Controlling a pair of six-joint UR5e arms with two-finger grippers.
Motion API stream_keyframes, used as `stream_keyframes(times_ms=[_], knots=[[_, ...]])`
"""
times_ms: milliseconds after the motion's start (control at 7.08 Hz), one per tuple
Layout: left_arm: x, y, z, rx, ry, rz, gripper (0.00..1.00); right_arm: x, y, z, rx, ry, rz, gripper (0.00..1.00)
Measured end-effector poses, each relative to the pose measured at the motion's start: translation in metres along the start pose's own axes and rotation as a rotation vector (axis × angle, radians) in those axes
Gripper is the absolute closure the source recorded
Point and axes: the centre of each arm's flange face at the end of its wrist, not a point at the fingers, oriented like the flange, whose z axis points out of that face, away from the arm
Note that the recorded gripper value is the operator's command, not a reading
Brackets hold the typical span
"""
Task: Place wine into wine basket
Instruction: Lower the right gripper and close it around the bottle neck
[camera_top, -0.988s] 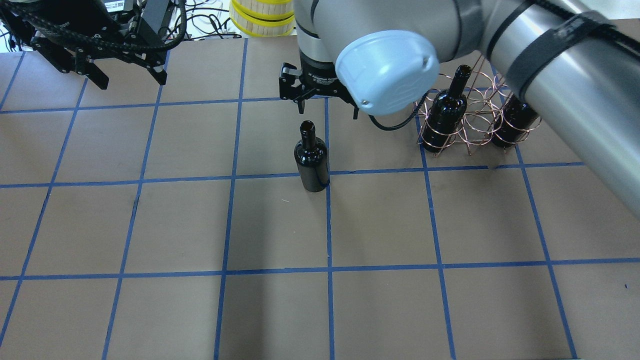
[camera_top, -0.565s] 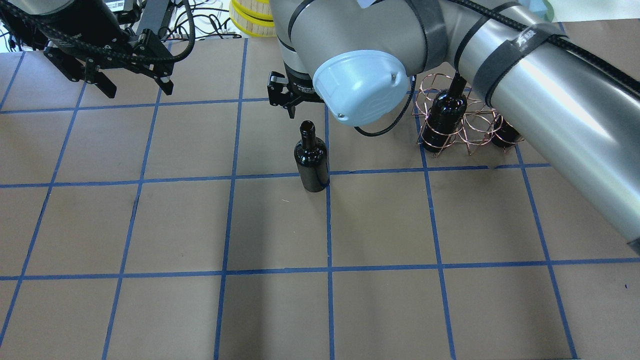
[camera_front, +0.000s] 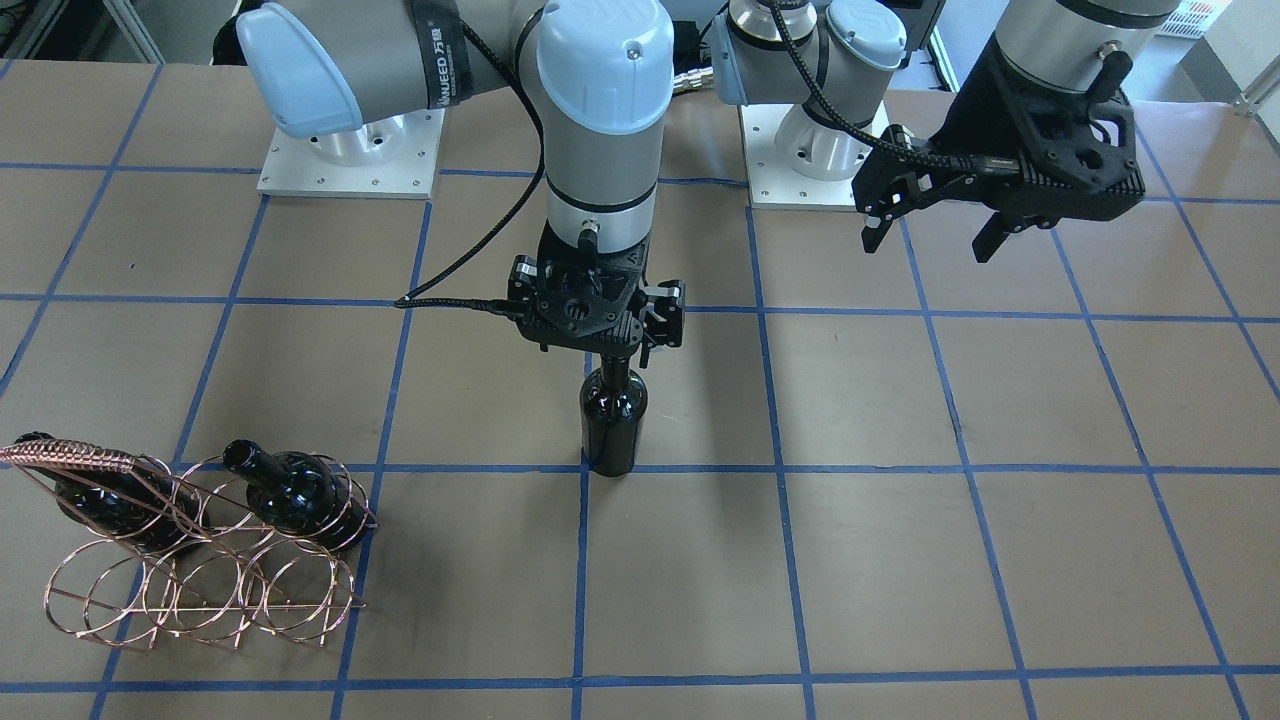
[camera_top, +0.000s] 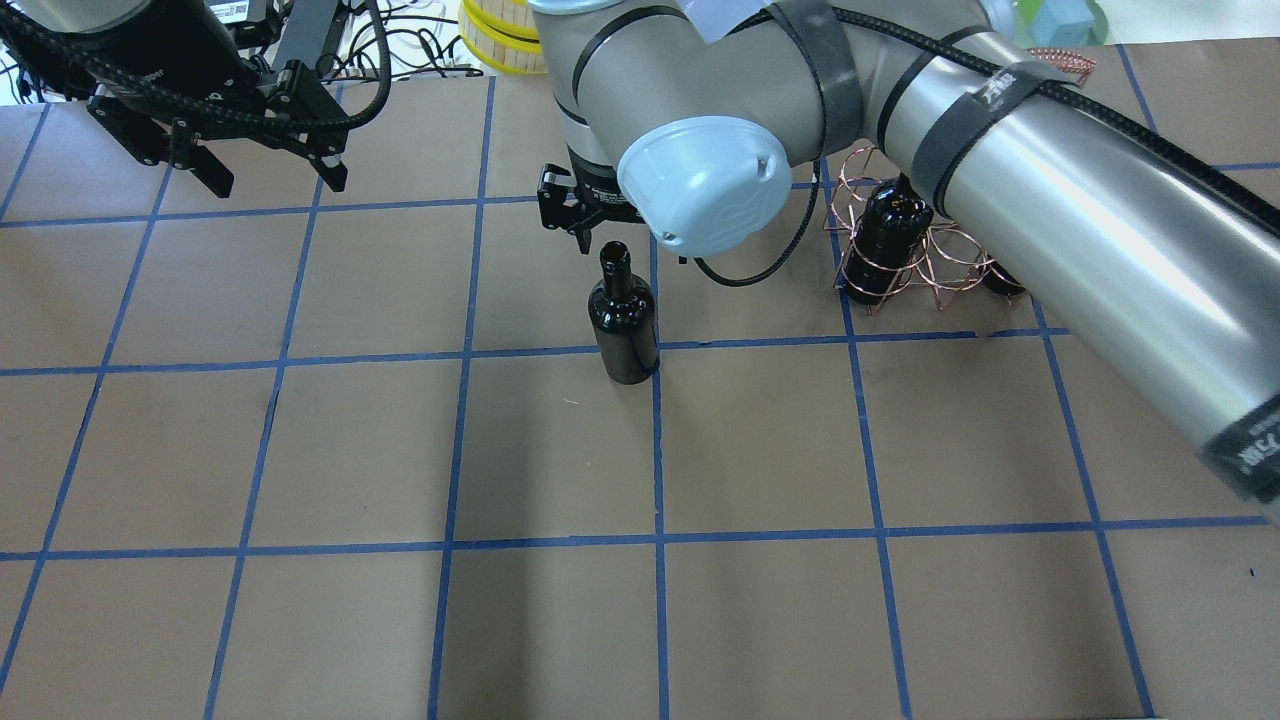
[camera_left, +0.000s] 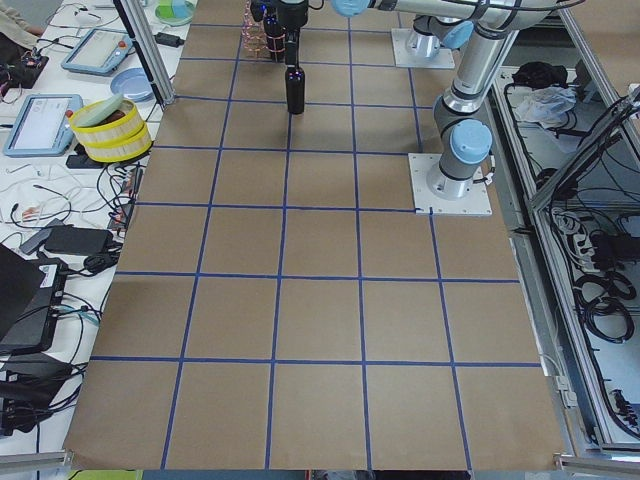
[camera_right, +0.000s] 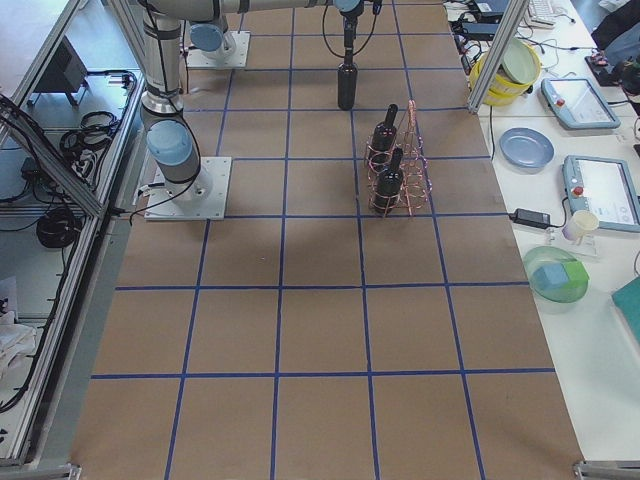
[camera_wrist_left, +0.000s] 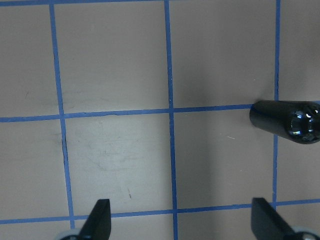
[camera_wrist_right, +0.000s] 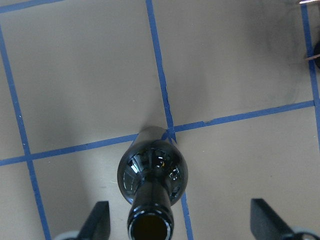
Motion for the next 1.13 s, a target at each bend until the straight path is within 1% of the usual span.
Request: stream_keyframes(times_ms=[141, 282, 565, 847, 1129], knots=[[0.000, 0.001, -0.001, 0.002, 0.000, 0.001, 0.00, -0.003, -0.003, 0.014, -0.018, 0.011, -0.003, 0.01], [0.001, 0.001, -0.002, 0.004, 0.000, 0.001, 0.00, -0.006, -0.004, 0.022, -0.034, 0.011, -0.008, 0.12], [0.001, 0.002, -0.003, 0.006, 0.000, 0.001, 0.00, -0.008, -0.003, 0.026, -0.050, -0.004, -0.042, 0.31], [0.001, 0.003, -0.004, 0.007, 0.000, 0.001, 0.00, -0.009, -0.001, 0.024, -0.051, -0.008, -0.083, 0.72], [0.001, 0.003, -0.004, 0.007, 0.002, 0.002, 0.00, -0.009, -0.001, 0.023, -0.050, -0.010, -0.092, 0.82]])
